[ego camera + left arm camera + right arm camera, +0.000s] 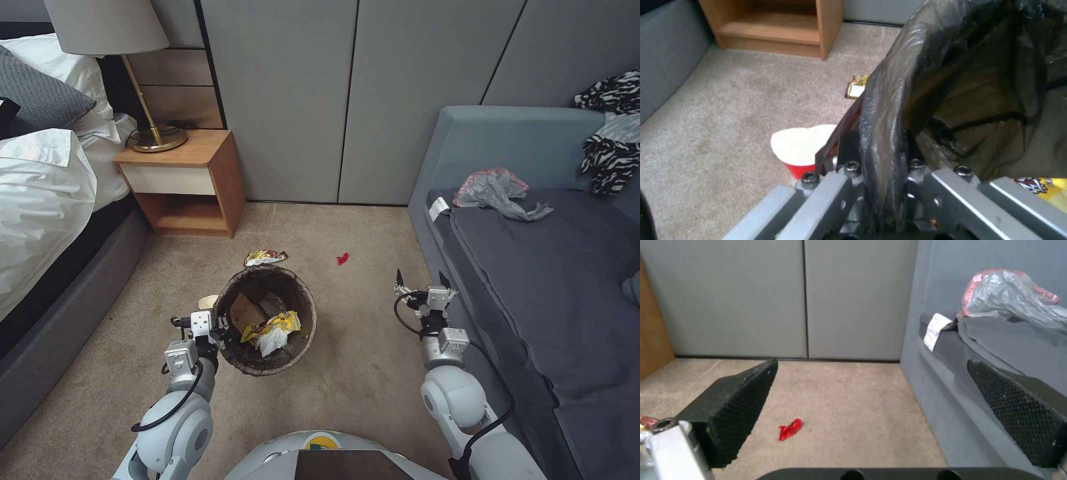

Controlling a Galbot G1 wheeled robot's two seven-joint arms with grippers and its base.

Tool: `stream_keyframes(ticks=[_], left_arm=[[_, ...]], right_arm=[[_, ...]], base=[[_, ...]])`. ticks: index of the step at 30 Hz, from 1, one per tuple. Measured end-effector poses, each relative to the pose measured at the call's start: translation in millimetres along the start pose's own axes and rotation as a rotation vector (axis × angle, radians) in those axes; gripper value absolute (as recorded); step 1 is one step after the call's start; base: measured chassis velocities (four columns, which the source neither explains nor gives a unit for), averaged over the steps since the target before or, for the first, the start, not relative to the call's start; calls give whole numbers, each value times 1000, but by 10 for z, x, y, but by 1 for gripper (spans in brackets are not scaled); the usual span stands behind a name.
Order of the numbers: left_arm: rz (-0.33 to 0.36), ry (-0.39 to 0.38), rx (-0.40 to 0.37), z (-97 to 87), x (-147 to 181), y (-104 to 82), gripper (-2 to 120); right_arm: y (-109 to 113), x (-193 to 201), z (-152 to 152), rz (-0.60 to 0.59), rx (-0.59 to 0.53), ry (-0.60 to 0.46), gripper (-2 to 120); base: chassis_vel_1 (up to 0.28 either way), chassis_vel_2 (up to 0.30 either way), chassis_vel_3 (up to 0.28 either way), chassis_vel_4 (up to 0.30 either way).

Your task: Pick up the trash bin, then pick up the garbage from the floor and place it into the trash bin.

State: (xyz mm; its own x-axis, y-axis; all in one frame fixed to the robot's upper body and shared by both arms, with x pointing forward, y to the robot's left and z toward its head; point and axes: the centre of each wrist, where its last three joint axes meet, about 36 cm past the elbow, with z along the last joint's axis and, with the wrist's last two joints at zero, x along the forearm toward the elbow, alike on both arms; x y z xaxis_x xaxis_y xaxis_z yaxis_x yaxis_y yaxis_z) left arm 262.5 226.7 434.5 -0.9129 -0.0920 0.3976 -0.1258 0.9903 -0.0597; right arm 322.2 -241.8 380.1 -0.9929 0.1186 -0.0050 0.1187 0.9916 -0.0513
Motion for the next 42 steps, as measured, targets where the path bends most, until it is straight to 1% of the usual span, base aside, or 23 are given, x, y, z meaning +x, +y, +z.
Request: stream_keyframes(ticks=[9,42], left_arm=[[0,-2,1,-6,-6,-1,0],[1,1,5,-1,28,-16,0]], right_arm=[[10,11,39,0,1,2,100],[61,9,26,-12,-3,-3,100]], base=[[-33,40,40,-39],[-153,149,147,-150]])
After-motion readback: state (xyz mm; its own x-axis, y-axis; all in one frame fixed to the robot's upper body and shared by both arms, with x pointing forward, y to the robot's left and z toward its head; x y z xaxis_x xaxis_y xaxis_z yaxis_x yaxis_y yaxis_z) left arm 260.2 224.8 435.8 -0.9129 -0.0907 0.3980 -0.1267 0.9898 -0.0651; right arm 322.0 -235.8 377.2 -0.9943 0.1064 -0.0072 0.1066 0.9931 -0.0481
